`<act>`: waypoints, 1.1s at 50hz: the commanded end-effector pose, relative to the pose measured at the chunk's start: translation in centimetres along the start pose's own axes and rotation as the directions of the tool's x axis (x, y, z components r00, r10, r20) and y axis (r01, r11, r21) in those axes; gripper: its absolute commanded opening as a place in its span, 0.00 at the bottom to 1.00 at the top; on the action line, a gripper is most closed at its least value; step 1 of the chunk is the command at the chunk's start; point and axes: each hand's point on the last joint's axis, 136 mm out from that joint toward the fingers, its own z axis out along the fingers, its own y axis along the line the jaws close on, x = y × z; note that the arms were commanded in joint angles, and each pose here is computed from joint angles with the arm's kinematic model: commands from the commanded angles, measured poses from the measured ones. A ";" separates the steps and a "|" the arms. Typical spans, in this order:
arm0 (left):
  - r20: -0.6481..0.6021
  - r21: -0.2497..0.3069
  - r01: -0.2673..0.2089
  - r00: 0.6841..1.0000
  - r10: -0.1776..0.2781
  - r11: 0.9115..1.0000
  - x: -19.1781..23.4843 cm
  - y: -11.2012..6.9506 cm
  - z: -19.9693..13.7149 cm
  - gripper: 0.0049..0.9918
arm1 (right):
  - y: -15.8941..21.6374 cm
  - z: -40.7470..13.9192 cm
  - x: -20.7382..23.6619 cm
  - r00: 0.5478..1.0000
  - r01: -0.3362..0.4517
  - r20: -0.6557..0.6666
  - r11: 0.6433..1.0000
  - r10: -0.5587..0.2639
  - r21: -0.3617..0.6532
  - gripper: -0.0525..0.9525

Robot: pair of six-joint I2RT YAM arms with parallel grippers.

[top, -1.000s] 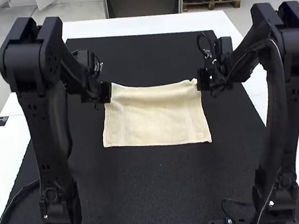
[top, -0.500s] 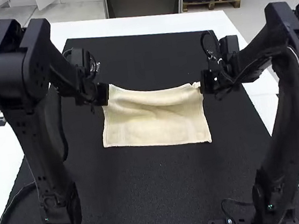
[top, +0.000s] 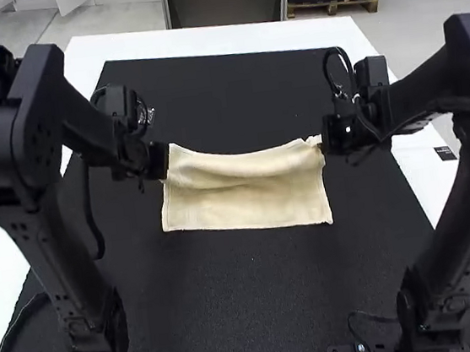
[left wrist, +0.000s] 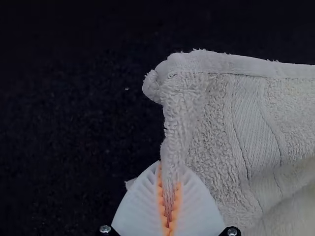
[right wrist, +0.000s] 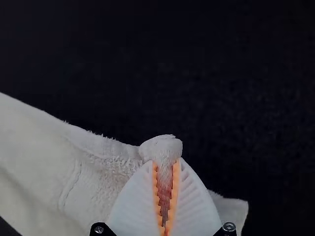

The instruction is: Fold the towel.

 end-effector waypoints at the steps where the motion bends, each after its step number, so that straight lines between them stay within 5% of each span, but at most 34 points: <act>1: 0.030 -0.005 -0.009 1.000 0.009 1.000 -0.5 0.1 -1.0 0.02 | 0.3 -1.1 -0.1 1.000 -0.011 0.019 1.000 0.011 -0.011 0.03; 55: -0.025 -0.007 -0.004 1.000 0.003 1.000 5.5 -0.8 -3.3 0.03 | 1.5 -3.3 7.3 0.993 -0.096 -0.064 0.995 0.096 -0.007 0.03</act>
